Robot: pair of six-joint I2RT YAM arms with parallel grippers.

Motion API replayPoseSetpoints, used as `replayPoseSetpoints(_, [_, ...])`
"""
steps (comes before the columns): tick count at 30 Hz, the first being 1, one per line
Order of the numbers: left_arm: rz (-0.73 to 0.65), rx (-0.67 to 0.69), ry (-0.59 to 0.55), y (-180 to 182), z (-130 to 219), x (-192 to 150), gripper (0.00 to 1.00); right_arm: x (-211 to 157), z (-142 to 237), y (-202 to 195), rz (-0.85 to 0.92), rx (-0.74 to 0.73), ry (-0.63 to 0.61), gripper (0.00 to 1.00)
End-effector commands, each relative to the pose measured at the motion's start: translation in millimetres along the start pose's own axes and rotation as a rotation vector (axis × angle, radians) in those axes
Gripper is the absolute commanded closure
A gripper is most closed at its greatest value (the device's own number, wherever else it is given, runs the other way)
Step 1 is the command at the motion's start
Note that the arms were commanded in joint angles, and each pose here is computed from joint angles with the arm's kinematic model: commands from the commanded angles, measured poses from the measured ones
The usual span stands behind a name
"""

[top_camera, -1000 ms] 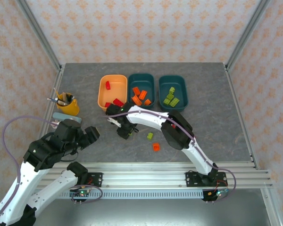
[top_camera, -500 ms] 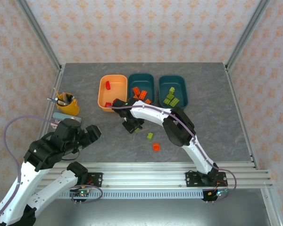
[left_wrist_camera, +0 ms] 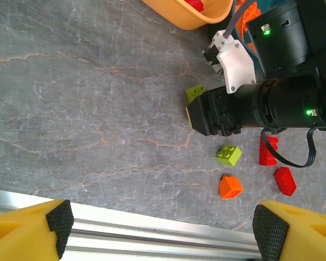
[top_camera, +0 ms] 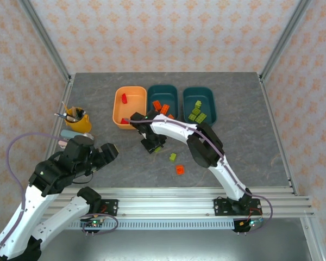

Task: Sort the legos into containers by color

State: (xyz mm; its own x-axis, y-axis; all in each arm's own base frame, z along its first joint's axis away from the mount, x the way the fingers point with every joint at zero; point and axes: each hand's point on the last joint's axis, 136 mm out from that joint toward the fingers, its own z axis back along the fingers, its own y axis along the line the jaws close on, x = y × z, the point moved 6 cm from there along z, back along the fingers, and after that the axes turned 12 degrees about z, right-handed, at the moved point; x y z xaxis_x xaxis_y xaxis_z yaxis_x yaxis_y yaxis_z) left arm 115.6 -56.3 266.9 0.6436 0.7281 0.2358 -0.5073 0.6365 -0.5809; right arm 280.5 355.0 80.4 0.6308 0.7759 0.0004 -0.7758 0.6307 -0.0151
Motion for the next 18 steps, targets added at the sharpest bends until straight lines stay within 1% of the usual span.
replayPoseSetpoints(1, [-0.009,-0.009,0.010,-2.9,-4.5,-0.5,0.11,-2.7,-24.8,-8.9,-0.006,-0.009,0.066,0.58])
replayPoseSetpoints(5, [-0.012,-0.008,0.017,-5.0,-7.3,-0.8,0.11,-1.8,-28.6,-10.0,-0.002,-0.009,0.076,0.60])
replayPoseSetpoints(10, [-0.020,-0.002,0.019,-6.4,-10.3,-0.5,0.11,3.9,-21.9,-11.3,-0.007,-0.020,0.038,0.64])
replayPoseSetpoints(18, [-0.037,0.003,0.026,-8.7,-15.7,-0.5,0.11,9.2,24.5,-12.9,-0.020,-0.034,-0.114,0.67])
